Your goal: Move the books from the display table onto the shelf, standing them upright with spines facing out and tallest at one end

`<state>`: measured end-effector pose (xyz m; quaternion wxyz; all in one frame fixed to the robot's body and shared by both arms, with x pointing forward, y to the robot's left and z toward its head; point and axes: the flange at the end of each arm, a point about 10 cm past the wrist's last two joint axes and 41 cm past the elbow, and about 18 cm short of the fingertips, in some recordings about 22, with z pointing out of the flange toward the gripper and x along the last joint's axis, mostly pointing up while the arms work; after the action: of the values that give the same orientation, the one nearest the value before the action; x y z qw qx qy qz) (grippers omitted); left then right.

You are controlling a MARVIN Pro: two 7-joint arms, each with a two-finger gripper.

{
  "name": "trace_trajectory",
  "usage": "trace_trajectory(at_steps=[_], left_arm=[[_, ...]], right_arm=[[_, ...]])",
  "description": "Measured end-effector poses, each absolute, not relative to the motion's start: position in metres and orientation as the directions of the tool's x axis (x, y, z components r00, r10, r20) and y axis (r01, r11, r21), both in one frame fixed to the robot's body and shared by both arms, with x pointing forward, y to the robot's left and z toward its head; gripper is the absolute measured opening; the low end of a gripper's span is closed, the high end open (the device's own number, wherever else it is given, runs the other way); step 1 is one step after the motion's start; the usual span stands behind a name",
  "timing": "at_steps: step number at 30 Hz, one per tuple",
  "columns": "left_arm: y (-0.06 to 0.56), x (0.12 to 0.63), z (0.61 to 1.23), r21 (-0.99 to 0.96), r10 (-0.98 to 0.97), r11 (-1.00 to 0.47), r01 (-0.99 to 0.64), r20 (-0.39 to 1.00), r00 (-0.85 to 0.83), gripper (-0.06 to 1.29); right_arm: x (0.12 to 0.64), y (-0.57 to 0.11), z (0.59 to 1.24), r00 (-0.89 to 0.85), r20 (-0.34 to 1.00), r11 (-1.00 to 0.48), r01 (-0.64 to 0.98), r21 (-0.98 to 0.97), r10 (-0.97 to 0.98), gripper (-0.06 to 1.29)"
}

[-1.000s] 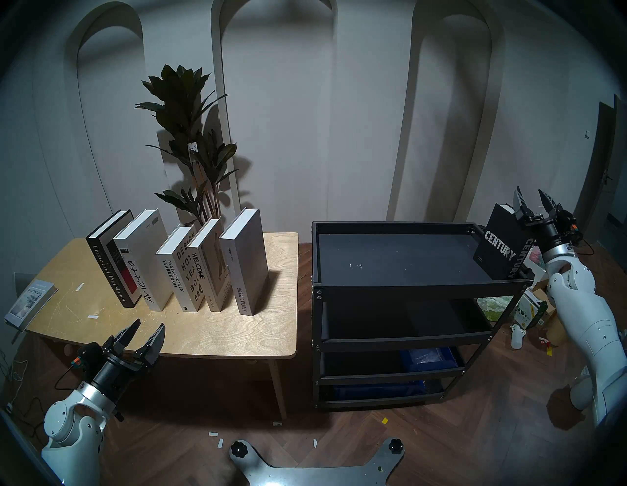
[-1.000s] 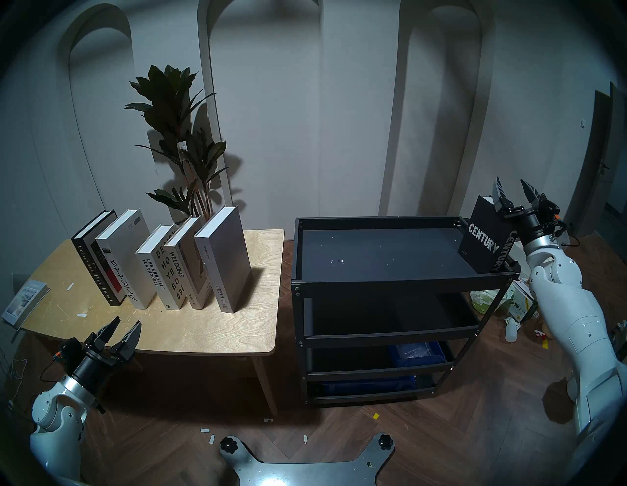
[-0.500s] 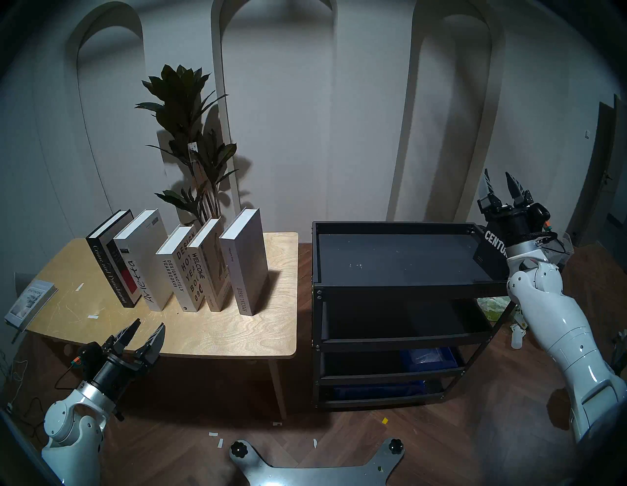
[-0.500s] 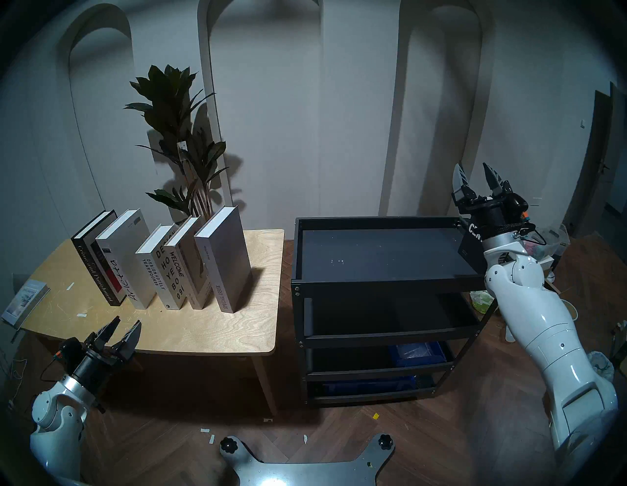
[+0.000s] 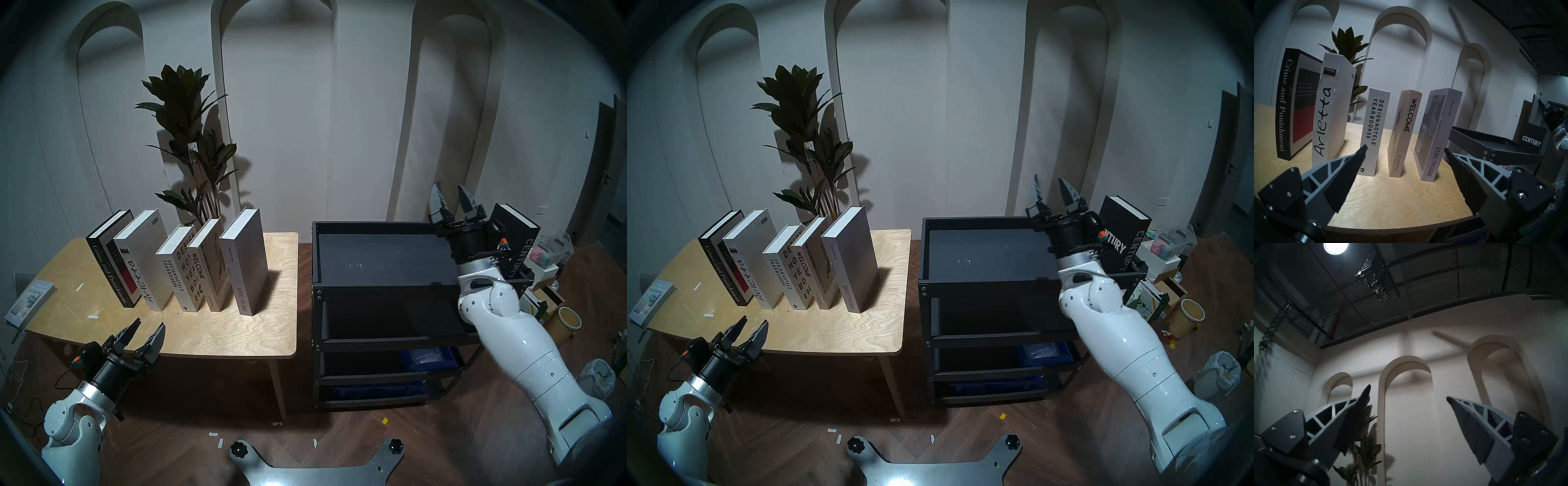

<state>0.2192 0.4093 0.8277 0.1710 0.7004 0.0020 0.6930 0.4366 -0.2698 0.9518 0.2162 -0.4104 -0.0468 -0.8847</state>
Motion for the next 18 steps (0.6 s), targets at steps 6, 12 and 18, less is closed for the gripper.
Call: trace_trajectory(at_steps=[6, 12, 18], left_arm=[[0.412, 0.219, 0.828, 0.239, 0.236, -0.944, -0.23, 0.971, 0.038, 1.26], [0.418, 0.217, 0.83, 0.234, 0.232, -0.947, -0.222, 0.972, 0.033, 1.26], [0.422, 0.215, 0.831, 0.229, 0.228, -0.949, -0.219, 0.973, 0.03, 1.26]], right_arm=[[0.423, -0.223, 0.945, -0.537, 0.743, -0.87, 0.478, -0.122, -0.4, 1.22], [0.404, -0.178, 0.941, -0.494, 0.749, -0.843, 0.514, -0.159, -0.442, 1.22], [0.389, -0.149, 0.937, -0.461, 0.771, -0.843, 0.507, -0.178, -0.44, 1.22]])
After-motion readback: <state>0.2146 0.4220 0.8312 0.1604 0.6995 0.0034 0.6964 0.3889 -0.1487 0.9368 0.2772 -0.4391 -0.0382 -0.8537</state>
